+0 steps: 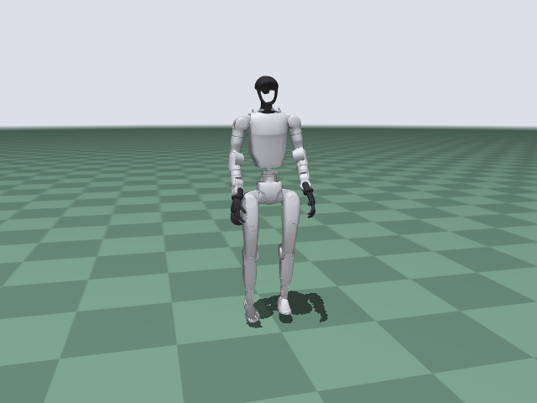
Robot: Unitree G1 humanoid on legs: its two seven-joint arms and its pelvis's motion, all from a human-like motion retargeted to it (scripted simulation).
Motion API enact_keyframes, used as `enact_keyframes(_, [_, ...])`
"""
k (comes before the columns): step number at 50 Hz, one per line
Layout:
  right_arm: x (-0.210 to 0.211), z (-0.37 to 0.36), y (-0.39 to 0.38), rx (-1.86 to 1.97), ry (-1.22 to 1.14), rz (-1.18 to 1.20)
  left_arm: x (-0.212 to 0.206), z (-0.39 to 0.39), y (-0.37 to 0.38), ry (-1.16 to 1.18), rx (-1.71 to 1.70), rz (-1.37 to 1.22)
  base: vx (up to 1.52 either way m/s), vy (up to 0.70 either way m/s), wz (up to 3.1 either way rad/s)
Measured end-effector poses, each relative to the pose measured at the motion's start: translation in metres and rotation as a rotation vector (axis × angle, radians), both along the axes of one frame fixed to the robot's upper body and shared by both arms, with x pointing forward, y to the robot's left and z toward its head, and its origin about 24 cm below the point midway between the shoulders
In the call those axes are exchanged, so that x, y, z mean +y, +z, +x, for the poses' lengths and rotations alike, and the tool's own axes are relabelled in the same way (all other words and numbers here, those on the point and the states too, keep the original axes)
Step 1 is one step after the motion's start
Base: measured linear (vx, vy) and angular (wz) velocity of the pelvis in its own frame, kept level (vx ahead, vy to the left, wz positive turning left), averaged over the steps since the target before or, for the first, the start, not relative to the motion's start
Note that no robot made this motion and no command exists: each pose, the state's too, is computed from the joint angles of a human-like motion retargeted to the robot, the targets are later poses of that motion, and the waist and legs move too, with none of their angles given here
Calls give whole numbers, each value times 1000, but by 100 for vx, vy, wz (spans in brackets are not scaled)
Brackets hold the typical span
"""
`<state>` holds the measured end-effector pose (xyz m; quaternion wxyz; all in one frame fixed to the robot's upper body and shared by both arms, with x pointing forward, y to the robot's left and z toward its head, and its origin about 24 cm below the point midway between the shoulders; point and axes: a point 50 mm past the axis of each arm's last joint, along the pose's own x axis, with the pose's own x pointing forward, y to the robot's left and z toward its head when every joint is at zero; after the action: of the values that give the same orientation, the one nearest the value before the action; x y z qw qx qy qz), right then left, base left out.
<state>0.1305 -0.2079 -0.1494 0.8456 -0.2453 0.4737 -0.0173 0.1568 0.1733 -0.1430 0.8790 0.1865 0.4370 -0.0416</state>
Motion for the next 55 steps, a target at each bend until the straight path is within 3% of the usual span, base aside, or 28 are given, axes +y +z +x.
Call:
enact_keyframes(26, [-17,-29,-4,58,-31,-19,45,-120,-24,263,301,44,2,0,2])
enact_keyframes(30, [-25,-30,2,23,-24,-2,53,-117,-20,281,258,24,3,1,8])
enact_keyframes(32, [-35,-28,11,-24,37,-26,62,-108,-12,173,200,71,6,1,13])
enact_keyframes(35, [-55,-20,38,-140,202,-152,80,-92,10,-48,65,204,6,2,17])
enact_keyframes(40, [-87,-7,95,-357,355,-368,105,-66,56,-83,-214,332,4,0,5])
enact_keyframes(48, [-111,9,120,-466,224,-448,115,-31,80,-31,-360,345,1,0,0])
enact_keyframes(55, [-100,11,90,-382,114,-298,102,6,56,-120,-248,363,-3,0,7])
